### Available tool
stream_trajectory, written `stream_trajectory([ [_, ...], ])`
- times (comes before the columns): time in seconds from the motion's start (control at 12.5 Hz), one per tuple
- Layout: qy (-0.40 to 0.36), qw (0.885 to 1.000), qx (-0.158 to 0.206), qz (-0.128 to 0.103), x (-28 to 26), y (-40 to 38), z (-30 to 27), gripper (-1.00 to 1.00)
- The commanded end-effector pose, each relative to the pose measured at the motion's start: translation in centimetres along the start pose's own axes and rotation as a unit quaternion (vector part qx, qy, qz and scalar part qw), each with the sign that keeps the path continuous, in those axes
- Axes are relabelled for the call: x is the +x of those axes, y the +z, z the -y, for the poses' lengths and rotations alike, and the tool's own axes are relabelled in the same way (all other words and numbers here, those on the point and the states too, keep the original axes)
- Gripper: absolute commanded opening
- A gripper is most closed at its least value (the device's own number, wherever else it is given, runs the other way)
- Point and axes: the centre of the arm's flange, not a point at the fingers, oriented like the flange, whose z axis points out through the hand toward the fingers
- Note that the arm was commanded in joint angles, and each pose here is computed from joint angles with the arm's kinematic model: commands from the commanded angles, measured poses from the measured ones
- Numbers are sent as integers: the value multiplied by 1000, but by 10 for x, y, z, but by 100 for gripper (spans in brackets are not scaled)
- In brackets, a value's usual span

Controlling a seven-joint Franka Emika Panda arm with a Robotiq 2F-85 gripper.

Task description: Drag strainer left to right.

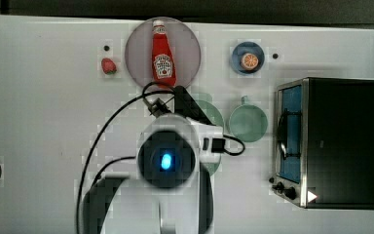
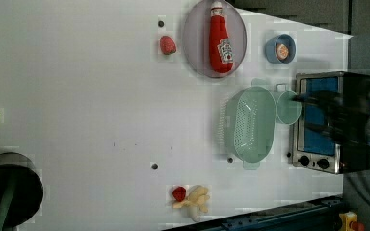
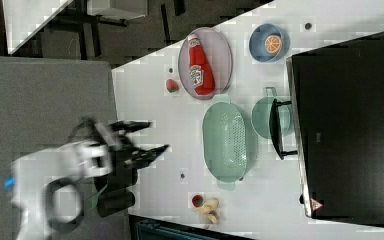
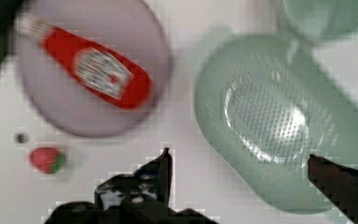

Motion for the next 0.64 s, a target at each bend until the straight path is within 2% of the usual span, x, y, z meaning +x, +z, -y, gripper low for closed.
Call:
stream_trajectory([
  [0.08,-51,998,-17,18,-1,-41,-28,100],
  [0.4,-39,998,-40,39,-9,-129,-61,100],
  [0.64,-71,996,-28,41,8,-146,-68,100],
])
